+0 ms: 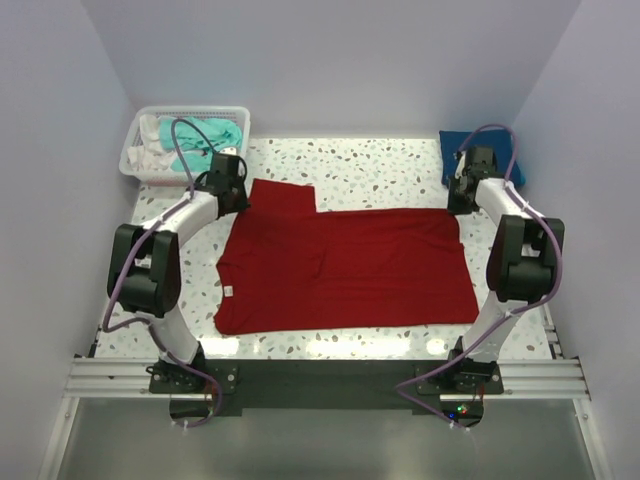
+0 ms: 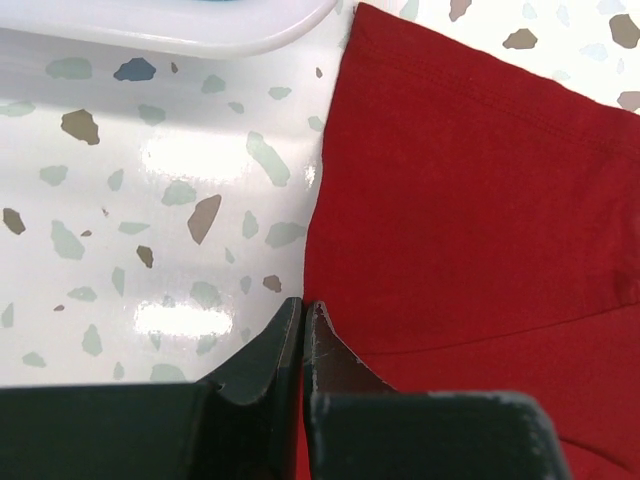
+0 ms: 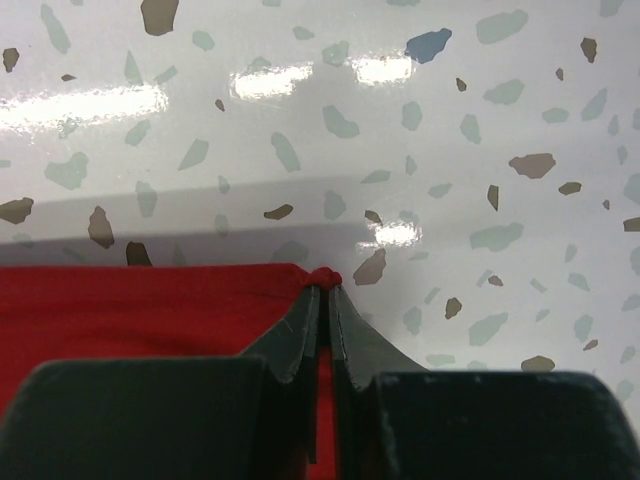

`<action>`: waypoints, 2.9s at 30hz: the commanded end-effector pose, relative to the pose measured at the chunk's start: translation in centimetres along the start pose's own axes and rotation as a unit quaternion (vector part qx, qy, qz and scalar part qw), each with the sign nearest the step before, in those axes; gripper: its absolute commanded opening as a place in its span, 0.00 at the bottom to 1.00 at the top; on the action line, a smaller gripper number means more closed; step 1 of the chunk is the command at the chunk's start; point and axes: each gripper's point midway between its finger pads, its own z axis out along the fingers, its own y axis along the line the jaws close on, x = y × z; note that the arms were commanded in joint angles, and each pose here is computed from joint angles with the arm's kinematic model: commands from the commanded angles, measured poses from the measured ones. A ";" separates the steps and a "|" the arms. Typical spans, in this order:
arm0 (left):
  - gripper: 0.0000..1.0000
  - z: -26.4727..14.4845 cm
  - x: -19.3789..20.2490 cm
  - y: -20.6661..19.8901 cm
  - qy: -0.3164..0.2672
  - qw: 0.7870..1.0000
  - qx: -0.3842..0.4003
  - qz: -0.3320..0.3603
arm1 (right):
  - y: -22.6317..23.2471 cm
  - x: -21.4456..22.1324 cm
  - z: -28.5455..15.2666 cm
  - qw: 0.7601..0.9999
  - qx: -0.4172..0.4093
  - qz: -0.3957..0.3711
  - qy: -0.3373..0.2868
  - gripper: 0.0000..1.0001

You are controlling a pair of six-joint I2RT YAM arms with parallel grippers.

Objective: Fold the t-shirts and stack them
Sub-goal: Fold the tshirt

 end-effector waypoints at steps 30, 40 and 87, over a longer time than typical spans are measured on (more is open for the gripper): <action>0.00 -4.7 3.3 4.3 0.003 0.997 -0.072 -0.023 | -3.9 3.6 -6.8 0.983 0.115 0.119 -0.084 0.00; 0.00 -5.8 4.9 4.8 0.007 0.997 -0.066 -0.026 | -4.4 5.4 -7.0 0.978 0.133 0.140 -0.084 0.00; 0.73 -5.0 3.1 2.5 0.001 0.999 -0.023 -0.034 | 14.0 0.2 -8.7 0.970 -0.214 0.087 -0.080 0.63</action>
